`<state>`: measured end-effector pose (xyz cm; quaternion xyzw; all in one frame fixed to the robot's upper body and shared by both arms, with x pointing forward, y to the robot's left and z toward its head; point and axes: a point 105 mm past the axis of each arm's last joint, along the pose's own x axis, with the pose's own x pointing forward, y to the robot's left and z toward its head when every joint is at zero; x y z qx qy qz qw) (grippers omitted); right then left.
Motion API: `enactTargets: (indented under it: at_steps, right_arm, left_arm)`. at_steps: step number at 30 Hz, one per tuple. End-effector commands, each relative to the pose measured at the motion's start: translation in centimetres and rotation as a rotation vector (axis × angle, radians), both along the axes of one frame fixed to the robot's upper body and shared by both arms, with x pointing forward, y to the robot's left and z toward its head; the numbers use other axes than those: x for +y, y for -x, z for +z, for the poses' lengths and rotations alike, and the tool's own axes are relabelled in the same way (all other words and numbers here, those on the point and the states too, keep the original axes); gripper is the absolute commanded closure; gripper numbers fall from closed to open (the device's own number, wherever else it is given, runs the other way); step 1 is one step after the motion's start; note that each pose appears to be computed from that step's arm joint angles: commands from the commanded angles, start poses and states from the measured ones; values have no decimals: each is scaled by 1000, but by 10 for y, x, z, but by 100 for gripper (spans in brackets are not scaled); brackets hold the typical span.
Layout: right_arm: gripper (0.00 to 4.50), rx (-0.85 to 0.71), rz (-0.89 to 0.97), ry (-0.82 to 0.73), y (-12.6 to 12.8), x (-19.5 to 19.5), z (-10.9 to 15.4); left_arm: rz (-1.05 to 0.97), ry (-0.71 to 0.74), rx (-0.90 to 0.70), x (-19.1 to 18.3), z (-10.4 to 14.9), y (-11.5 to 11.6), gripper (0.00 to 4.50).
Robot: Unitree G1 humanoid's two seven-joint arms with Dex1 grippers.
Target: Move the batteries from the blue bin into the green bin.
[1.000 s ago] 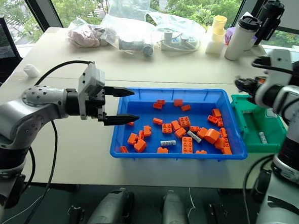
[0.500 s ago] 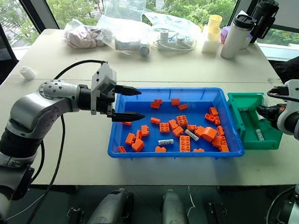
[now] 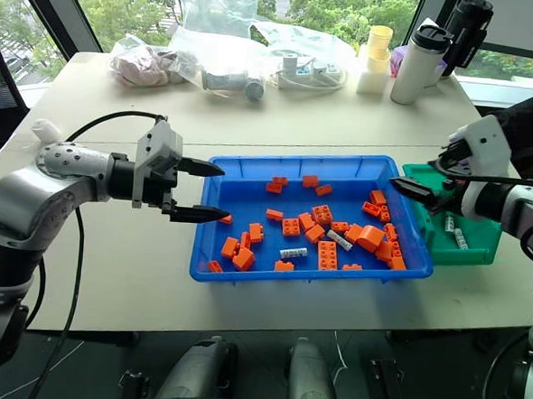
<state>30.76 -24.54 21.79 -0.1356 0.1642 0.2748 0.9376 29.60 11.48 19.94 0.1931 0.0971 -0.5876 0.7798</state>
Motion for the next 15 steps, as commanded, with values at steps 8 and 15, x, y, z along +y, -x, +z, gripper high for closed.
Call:
enactTargets:
  at_steps: [8,15]
  right_arm:
    - [2,156,639,257,17,87,-52]
    - [2,193,797,305,12,98,-66]
  left_arm:
    - [-49,-148,-13,18,-4,16,0]
    - [-40,-167,-18,17,-5,19,0]
